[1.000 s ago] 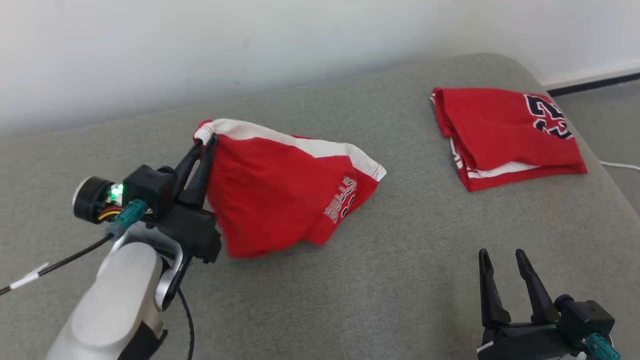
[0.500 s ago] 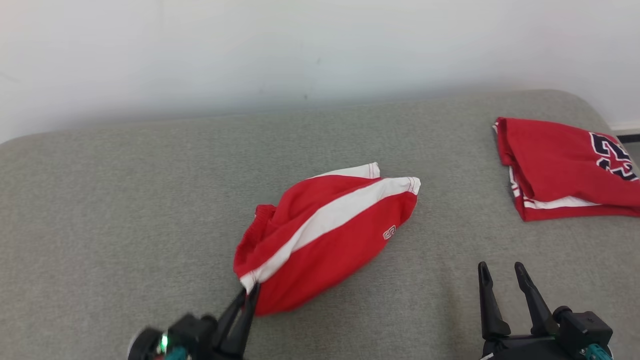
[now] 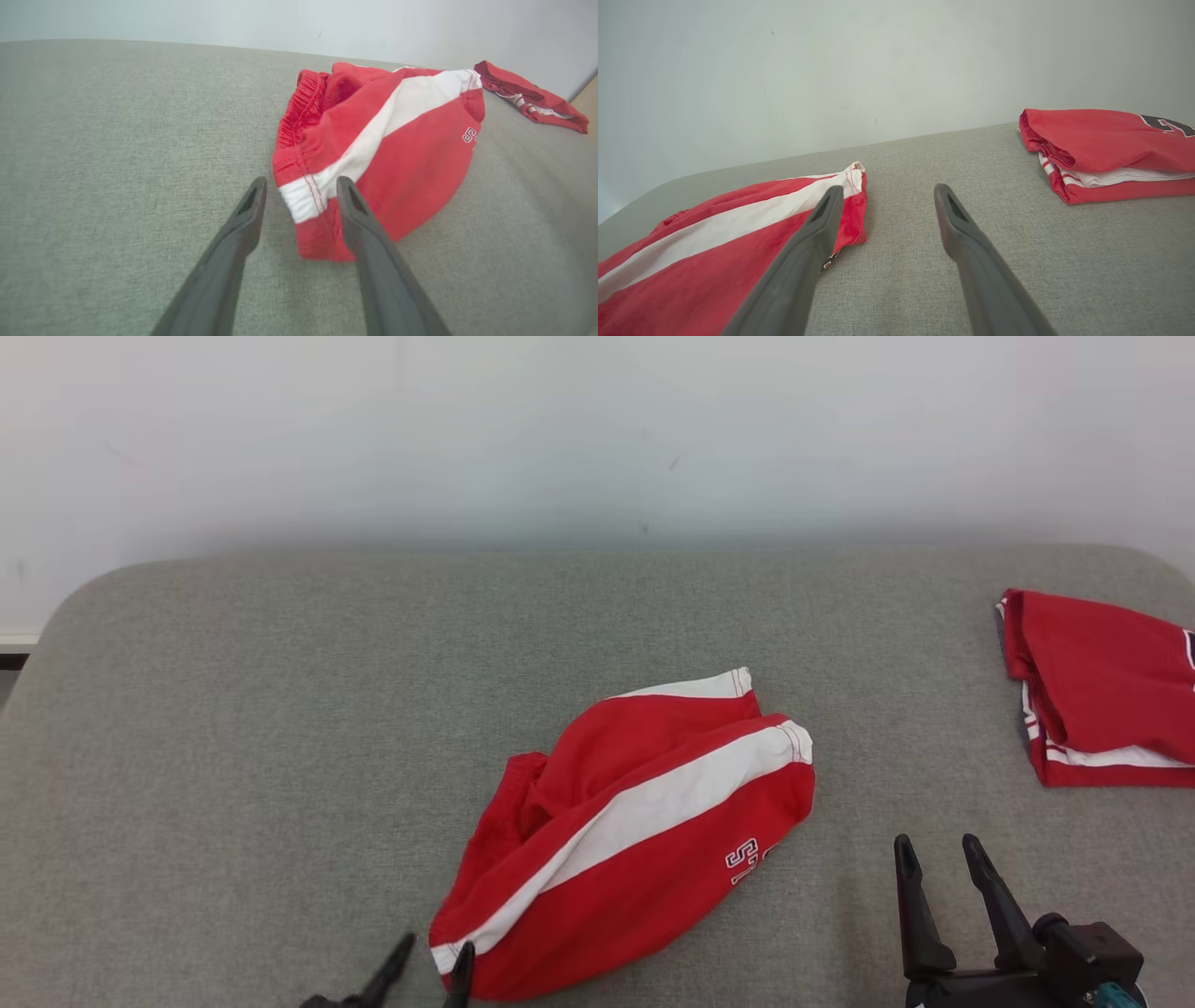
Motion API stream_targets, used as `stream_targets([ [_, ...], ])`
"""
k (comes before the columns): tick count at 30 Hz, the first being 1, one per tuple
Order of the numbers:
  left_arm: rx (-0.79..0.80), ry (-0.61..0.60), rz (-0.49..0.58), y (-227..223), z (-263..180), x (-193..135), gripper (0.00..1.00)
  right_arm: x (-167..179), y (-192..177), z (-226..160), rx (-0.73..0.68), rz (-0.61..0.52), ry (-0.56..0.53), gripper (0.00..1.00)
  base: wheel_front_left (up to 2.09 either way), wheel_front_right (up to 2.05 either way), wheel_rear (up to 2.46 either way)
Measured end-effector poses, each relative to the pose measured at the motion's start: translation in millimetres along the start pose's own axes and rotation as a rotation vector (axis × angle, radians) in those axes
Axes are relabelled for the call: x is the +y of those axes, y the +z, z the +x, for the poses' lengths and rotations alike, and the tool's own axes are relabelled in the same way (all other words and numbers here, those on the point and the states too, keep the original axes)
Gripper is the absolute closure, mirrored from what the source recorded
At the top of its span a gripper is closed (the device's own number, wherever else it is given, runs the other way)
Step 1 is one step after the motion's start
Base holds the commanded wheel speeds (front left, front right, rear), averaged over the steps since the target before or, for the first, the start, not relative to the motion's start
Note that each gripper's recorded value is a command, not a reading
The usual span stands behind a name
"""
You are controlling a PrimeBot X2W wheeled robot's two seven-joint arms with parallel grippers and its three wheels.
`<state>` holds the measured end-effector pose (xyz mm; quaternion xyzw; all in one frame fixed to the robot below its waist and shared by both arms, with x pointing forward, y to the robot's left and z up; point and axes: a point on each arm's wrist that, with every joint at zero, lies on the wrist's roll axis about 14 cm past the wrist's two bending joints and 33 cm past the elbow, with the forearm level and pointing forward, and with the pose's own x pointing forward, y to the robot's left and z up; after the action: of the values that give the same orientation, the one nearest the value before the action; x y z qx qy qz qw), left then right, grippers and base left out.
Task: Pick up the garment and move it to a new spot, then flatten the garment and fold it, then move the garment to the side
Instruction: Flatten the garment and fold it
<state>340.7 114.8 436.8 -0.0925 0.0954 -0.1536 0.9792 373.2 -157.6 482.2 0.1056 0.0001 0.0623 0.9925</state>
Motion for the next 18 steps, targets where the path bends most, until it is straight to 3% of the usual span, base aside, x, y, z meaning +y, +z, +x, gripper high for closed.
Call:
stream_targets([
  [10, -0.264, 0.147, 0.01, 76.8, -16.4, 32.1, 0.0, 4.6, 6.9, -2.3, -0.013, -0.019, 0.025, 0.0, 0.0, 0.0, 0.0],
  [18, -0.343, 0.204, 0.069, 101.4, -28.9, 45.9, 0.0, -3.2, 24.0, -5.9, -0.053, -0.064, 0.023, 0.0, 0.0, 0.0, 0.0],
])
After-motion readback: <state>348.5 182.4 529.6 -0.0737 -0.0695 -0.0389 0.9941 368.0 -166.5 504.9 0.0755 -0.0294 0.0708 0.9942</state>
